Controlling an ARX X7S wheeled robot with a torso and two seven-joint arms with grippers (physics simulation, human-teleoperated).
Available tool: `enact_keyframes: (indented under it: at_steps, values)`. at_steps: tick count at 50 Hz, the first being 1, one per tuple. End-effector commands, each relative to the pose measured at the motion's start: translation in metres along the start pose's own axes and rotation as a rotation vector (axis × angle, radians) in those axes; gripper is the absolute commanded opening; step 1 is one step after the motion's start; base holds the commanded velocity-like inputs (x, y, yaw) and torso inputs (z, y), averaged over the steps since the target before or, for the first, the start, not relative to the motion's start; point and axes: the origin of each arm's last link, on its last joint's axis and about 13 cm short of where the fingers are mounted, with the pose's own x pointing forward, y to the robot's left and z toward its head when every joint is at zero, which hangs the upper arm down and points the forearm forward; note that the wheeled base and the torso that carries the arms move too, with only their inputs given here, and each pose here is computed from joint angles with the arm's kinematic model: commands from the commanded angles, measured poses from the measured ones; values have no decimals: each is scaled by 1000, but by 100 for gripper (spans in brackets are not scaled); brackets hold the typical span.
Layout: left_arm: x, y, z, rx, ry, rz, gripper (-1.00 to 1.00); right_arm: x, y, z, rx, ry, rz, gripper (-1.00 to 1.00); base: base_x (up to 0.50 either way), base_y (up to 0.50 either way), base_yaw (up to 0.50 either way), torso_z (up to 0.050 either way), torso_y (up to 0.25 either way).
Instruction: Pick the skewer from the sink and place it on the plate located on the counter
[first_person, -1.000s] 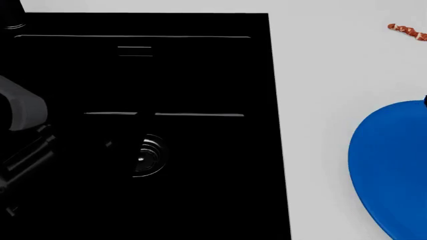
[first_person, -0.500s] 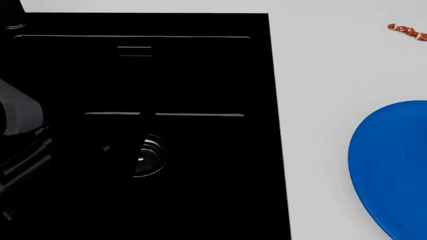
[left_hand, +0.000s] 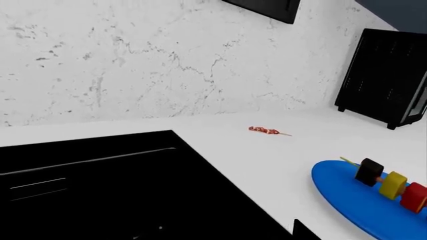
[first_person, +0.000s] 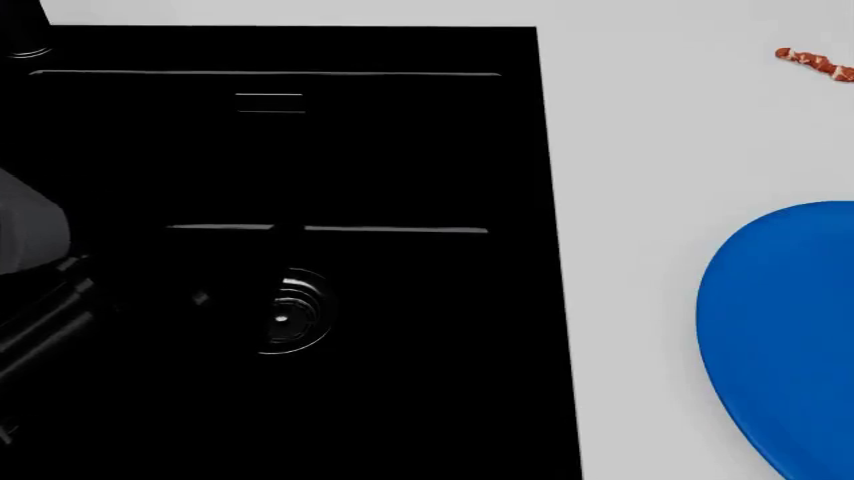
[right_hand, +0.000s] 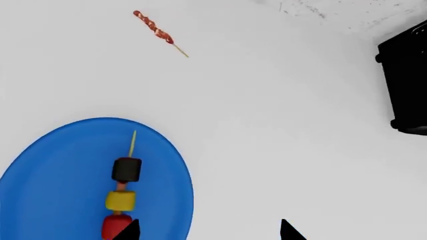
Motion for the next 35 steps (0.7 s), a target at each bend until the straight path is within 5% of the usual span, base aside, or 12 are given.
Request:
enact_keyframes:
  at_steps: [1,35]
  values:
    - [-2,-1,2,6,-9,-3,100,-11,-2,-4,23,-140,54,100,0,0,0,0,0]
    - [1,1,1,7,-2,5,100,-56,-25,-42,302,-621,20,100,0,0,0,0,0]
